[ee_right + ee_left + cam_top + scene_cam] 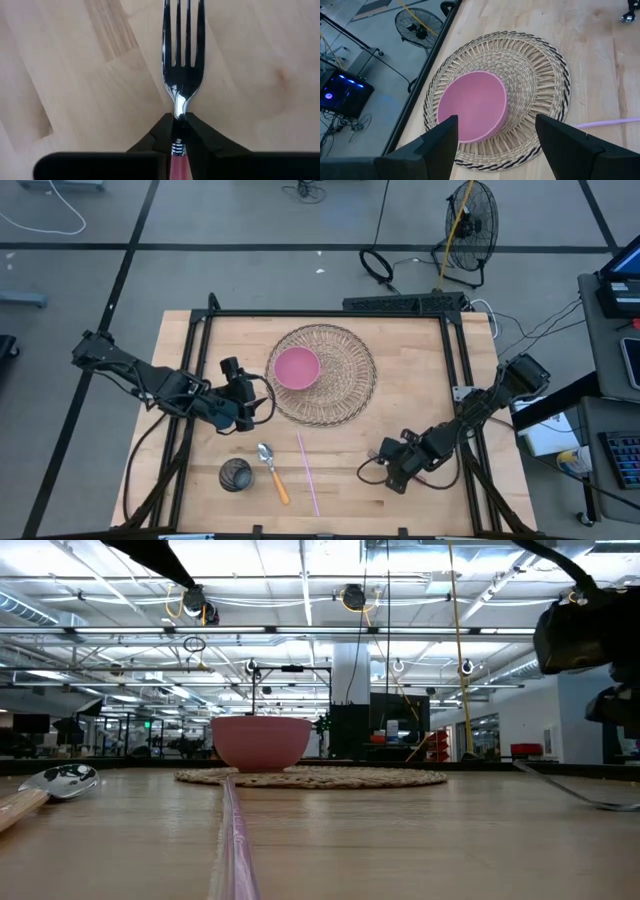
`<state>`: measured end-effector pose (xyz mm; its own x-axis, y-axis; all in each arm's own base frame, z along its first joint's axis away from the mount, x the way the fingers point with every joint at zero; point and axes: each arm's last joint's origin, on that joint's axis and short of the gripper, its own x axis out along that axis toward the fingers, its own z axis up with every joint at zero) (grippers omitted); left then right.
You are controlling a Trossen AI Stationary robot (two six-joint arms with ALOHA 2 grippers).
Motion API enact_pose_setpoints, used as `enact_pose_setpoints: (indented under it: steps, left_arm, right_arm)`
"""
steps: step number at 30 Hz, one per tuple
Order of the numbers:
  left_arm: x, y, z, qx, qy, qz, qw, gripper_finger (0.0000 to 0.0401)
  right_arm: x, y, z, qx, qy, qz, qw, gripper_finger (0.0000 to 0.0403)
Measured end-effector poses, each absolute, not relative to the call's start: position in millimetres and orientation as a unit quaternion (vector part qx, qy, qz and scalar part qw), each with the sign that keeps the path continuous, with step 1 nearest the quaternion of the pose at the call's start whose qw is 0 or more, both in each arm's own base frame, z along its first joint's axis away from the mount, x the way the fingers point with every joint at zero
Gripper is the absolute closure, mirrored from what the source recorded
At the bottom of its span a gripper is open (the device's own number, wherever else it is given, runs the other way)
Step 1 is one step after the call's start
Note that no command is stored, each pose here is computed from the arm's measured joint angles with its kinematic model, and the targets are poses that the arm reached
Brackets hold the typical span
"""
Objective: Pick & Place Utensil
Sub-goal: Put the pink fork on the pink bowl on the brown placemat
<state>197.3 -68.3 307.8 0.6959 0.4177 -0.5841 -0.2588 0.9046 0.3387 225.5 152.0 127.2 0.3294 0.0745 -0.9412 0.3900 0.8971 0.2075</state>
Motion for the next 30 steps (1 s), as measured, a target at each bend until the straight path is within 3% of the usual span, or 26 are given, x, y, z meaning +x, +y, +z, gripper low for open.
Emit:
enact_pose_setpoints:
  steps: [17,24,30]
  left_arm:
    - [197.2,-68.3,307.8,0.114,0.343,0.186,0.914,0.013]
    - [197.2,-68.3,307.8,0.112,0.342,0.187,0.914,0.013]
    - [197.2,-68.2,307.8,0.111,0.342,0.187,0.914,0.013]
  right_arm:
    - [287.1,112.9,147.7,0.148,0.392,0.002,0.908,0.0389]
    - [308.9,93.9,151.6,0.146,0.325,0.027,0.934,0.0389]
    - [337.2,96.6,142.2,0.137,0.334,0.061,0.93,0.0387]
